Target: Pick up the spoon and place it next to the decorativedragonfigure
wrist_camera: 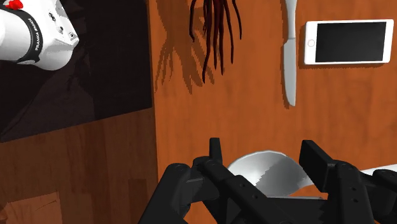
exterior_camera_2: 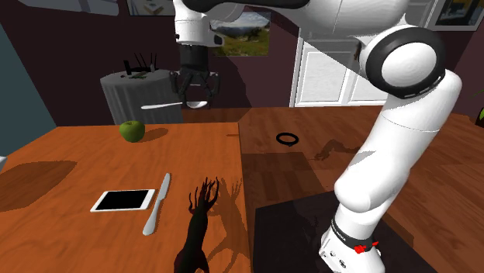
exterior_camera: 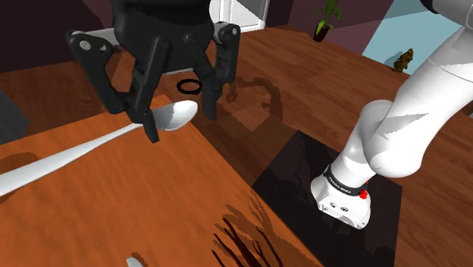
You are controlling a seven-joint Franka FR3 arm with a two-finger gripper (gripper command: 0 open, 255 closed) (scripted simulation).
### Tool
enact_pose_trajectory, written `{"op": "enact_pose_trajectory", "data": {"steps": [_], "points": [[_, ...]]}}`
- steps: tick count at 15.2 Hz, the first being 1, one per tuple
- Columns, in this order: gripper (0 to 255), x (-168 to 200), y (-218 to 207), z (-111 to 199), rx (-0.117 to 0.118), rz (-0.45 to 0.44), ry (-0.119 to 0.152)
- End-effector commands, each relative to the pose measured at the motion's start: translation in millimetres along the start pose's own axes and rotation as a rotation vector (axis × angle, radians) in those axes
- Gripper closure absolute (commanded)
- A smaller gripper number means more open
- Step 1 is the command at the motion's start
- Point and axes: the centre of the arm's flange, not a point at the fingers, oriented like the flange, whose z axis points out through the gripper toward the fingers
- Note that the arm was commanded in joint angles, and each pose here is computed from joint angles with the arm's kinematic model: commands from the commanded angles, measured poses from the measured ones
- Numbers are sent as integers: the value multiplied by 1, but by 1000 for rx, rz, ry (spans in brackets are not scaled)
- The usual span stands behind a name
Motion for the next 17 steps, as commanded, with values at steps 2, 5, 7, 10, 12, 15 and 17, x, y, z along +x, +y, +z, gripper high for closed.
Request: {"op": "enact_pose_trajectory", "data": {"steps": [2, 5, 7, 10, 12, 15, 17], "points": [[255, -39, -10, 5, 0, 2, 0], [255, -56, -15, 13, 0, 2, 0], [255, -54, -14, 23, 0, 2, 0], [255, -52, -14, 39, 0, 2, 0], [255, -50, -13, 49, 0, 2, 0], [255, -48, -13, 65, 0, 2, 0], [255, -46, -12, 76, 0, 2, 0]]}}
